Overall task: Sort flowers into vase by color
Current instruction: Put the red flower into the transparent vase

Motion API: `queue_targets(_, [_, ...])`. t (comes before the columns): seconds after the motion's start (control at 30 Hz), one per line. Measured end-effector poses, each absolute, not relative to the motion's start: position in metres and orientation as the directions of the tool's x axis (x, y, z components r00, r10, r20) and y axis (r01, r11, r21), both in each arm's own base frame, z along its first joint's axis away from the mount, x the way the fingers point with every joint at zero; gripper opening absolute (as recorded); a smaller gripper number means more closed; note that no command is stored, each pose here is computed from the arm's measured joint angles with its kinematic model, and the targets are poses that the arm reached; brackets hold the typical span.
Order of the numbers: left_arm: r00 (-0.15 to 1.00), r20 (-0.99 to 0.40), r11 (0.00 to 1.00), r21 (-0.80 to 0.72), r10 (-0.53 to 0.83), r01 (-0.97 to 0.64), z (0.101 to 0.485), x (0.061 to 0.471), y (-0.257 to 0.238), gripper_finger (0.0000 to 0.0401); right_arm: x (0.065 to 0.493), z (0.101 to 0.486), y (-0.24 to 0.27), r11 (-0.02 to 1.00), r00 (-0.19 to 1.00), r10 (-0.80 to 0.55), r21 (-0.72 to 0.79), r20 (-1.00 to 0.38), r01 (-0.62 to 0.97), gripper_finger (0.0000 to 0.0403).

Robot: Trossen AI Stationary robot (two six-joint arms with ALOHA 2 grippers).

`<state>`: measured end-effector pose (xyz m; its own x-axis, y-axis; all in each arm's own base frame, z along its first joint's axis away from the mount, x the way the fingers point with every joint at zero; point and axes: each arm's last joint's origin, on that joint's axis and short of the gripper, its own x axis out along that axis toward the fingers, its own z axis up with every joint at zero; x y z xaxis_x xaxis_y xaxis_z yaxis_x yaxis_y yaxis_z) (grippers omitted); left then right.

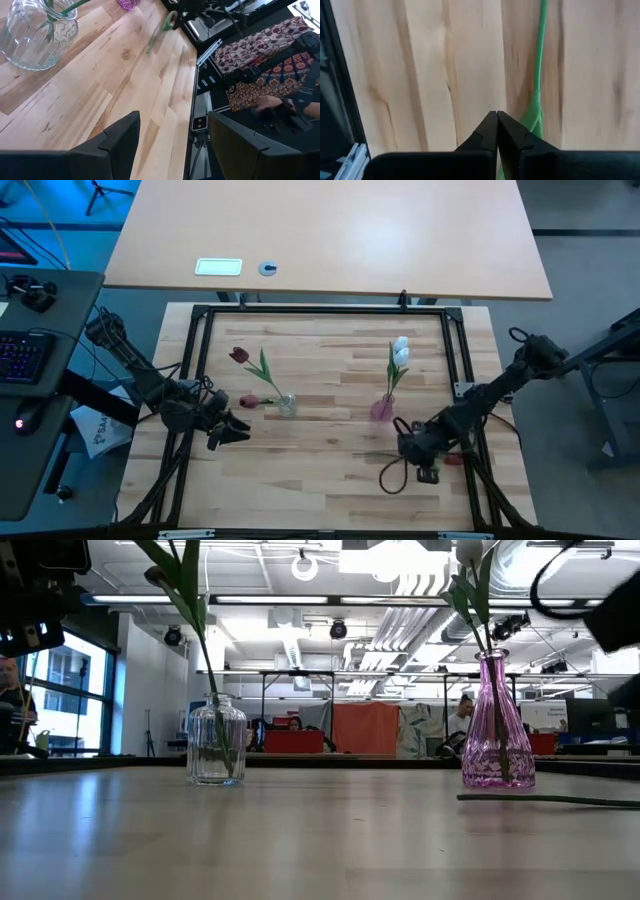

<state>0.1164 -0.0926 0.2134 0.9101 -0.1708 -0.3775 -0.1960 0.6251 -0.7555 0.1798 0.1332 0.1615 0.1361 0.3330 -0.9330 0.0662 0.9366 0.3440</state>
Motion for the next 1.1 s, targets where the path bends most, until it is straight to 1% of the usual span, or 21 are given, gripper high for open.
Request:
queue_targets(0.07, [0.910,-0.378,0.626,-0.755,-0.170,-0.197,0.213,0.116,-0.093,0.0220,0.182,0.174,0.139,0.944,0.151,0.303,0.319,-0.941,0.089,0.0000])
queue_targets(0.1, [0.910,-0.379,0.626,-0.754,-0.169,-0.197,0.213,0.116,-0.093,0.0220,0.184,0.180,0.141,0.939,0.163,0.294,0.316,-0.942,0.136,0.0000])
queue_targets(0.17, [0.909,-0.380,0.627,-0.753,-0.168,-0.199,0.213,0.116,-0.093,0.0220,0.184,0.187,0.147,0.902,0.189,0.280,0.326,-0.941,0.283,0.0000])
queue_targets(0.23, [0.909,-0.382,0.629,-0.751,-0.165,-0.201,0.213,0.116,-0.092,0.0220,0.179,0.186,0.153,0.826,0.204,0.262,0.329,-0.943,0.458,0.0000])
queue_targets(0.3, [0.912,-0.379,0.643,-0.740,-0.155,-0.198,0.213,0.116,-0.092,0.0220,0.171,0.181,0.159,0.720,0.207,0.266,0.337,-0.941,0.606,0.0000])
queue_targets(0.37, [0.916,-0.375,0.659,-0.726,-0.139,-0.197,0.213,0.116,-0.092,0.0220,0.161,0.172,0.163,0.597,0.184,0.264,0.310,-0.947,0.740,0.0000])
queue_targets(0.43, [0.918,-0.373,0.671,-0.716,-0.133,-0.194,0.213,0.117,-0.091,0.0220,0.154,0.165,0.168,0.437,0.187,0.277,0.297,-0.942,0.849,0.0000])
queue_targets(0.5, [0.918,-0.373,0.673,-0.715,-0.135,-0.192,0.213,0.117,-0.091,0.0220,0.148,0.162,0.173,0.305,0.209,0.292,0.298,-0.933,0.905,0.0000])
queue_targets(0.57, [0.915,-0.376,0.669,-0.719,-0.144,-0.190,0.213,0.116,-0.092,0.0220,0.143,0.160,0.177,0.219,0.236,0.279,0.301,-0.931,0.928,0.0001])
queue_targets(0.6, [0.915,-0.377,0.669,-0.719,-0.148,-0.188,0.213,0.116,-0.092,0.0220,0.141,0.160,0.178,0.197,0.241,0.272,0.299,-0.932,0.934,0.0003])
queue_targets(0.7, [0.914,-0.377,0.668,-0.720,-0.150,-0.187,0.213,0.116,-0.092,0.0220,0.141,0.160,0.178,0.212,0.244,0.269,0.305,-0.932,0.929,0.0021])
queue_targets(0.87, [0.914,-0.376,0.665,-0.723,-0.151,-0.187,0.213,0.116,-0.092,0.0220,0.147,0.167,0.174,0.346,0.278,0.297,0.375,-0.913,0.860,0.0088])
queue_targets(0.97, [0.914,-0.377,0.665,-0.723,-0.152,-0.187,0.213,0.116,-0.092,0.0220,0.151,0.172,0.166,0.461,0.289,0.305,0.406,-0.907,0.789,0.0140])
queue_targets(1.1, [0.914,-0.376,0.660,-0.727,-0.152,-0.190,0.213,0.116,-0.092,0.0220,0.157,0.177,0.155,0.655,0.307,0.301,0.430,-0.903,0.622,0.0211])
